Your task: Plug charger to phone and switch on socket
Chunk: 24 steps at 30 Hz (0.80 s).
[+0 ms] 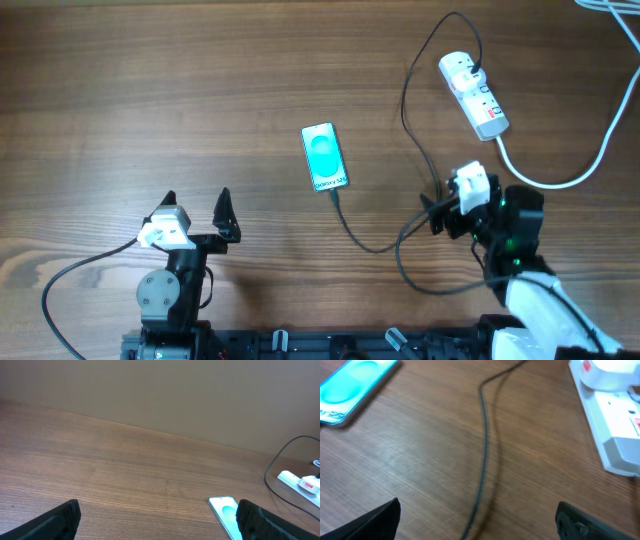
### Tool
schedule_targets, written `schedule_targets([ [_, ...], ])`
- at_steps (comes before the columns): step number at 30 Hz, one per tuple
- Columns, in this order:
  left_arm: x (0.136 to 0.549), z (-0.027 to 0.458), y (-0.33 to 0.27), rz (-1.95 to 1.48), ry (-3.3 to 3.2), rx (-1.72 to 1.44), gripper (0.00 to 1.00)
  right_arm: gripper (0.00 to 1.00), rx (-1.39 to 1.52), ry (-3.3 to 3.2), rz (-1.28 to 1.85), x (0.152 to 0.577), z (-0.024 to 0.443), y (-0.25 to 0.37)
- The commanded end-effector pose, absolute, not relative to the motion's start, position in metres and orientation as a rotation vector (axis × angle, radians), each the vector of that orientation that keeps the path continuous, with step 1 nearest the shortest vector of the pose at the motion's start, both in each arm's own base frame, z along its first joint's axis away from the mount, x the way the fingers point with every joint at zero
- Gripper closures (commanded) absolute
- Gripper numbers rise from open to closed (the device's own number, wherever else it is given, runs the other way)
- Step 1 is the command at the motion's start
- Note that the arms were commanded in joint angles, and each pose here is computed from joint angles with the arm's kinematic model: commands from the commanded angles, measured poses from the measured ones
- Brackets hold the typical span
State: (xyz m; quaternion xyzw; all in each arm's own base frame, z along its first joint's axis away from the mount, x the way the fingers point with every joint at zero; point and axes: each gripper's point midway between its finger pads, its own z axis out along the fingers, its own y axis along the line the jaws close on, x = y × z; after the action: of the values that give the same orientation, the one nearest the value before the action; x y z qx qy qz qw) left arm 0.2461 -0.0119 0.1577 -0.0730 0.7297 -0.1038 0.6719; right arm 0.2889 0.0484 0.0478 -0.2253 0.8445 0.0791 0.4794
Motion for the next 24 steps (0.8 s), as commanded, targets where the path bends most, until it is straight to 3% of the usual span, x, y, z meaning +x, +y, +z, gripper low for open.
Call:
schedule_targets([
  [1, 0.246, 0.157, -0.012, -0.222, 1.643, -0.146, 0.00, 0.00, -0.492, 2.008, 0.231, 0.270, 0.049, 0.055],
  [16, 0.246, 0.157, -0.012, -0.222, 1.643, -0.146, 0.00, 0.00, -0.500, 1.857, 0.233, 0.243, 0.092, 0.072],
  [24, 0.246, 0.157, -0.012, -0.222, 1.643, -0.146, 0.00, 0.00, -0.468, 1.521, 0.232, 0.232, 0.172, 0.082],
])
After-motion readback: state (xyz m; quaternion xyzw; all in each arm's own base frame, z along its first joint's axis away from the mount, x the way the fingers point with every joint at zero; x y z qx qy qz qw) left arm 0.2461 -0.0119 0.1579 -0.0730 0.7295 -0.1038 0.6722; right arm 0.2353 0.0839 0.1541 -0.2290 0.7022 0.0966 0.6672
